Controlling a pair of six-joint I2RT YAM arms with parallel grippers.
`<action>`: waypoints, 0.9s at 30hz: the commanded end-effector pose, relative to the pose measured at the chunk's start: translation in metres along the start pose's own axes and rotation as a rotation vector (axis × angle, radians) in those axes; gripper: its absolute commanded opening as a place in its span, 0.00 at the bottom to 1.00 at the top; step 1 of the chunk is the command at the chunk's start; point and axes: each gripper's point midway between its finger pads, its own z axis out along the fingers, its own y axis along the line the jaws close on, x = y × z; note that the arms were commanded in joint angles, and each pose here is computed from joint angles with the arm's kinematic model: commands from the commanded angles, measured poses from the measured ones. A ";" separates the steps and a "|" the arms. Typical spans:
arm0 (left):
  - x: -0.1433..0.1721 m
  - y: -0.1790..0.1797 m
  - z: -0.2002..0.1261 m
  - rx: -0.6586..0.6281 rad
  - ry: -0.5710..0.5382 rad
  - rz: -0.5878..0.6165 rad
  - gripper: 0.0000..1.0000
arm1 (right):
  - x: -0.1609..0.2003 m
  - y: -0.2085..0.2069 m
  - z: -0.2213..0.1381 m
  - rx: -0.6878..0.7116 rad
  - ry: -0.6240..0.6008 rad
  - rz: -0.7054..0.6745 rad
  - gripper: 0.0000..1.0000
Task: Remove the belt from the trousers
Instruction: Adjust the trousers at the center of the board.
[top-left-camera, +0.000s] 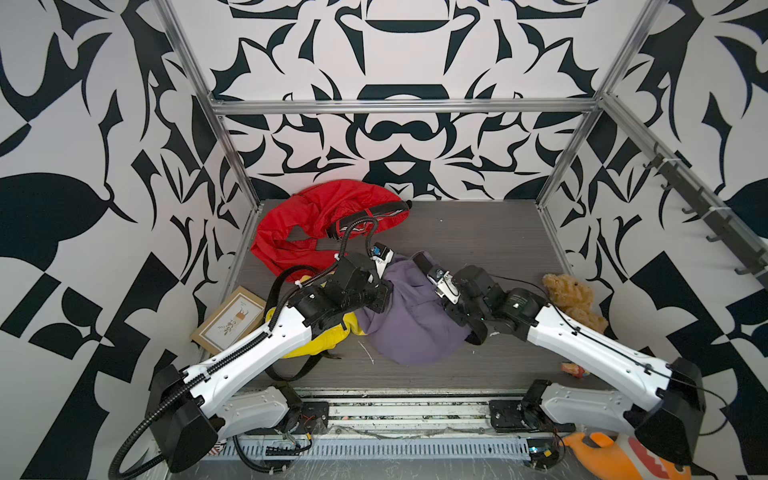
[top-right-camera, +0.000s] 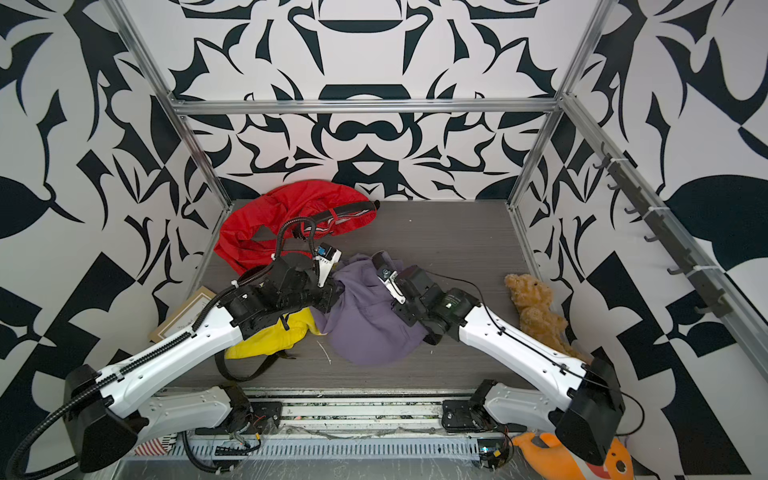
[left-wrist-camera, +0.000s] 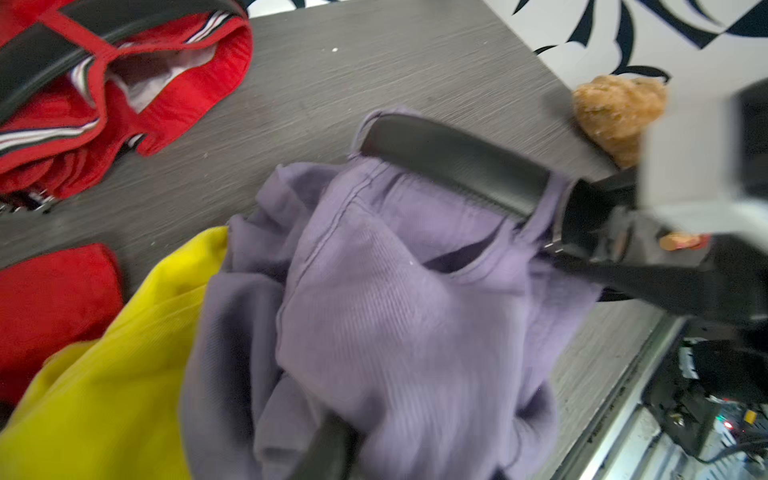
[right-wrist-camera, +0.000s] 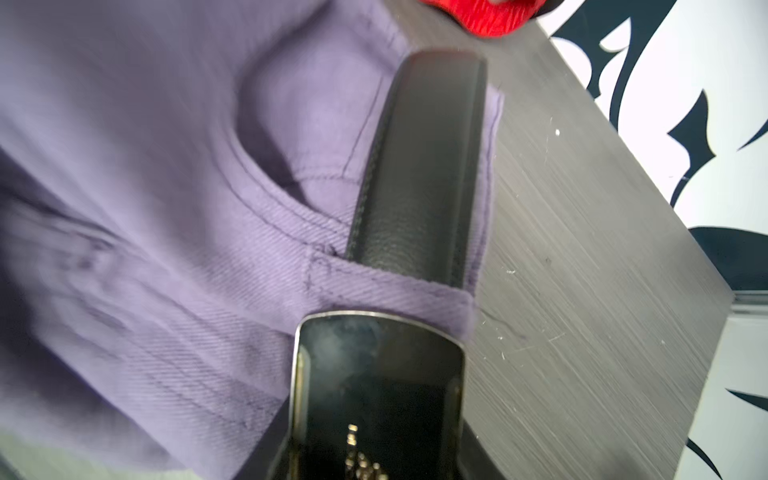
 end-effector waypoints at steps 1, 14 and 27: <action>-0.028 0.013 -0.020 -0.084 -0.087 -0.021 0.83 | -0.045 0.000 -0.043 -0.113 -0.160 -0.058 0.10; -0.092 -0.088 -0.032 0.283 -0.308 0.110 0.99 | -0.082 -0.023 -0.077 -0.160 -0.235 -0.063 0.07; -0.054 -0.095 0.048 0.295 -0.207 0.026 0.83 | -0.088 -0.037 -0.092 -0.161 -0.261 -0.029 0.04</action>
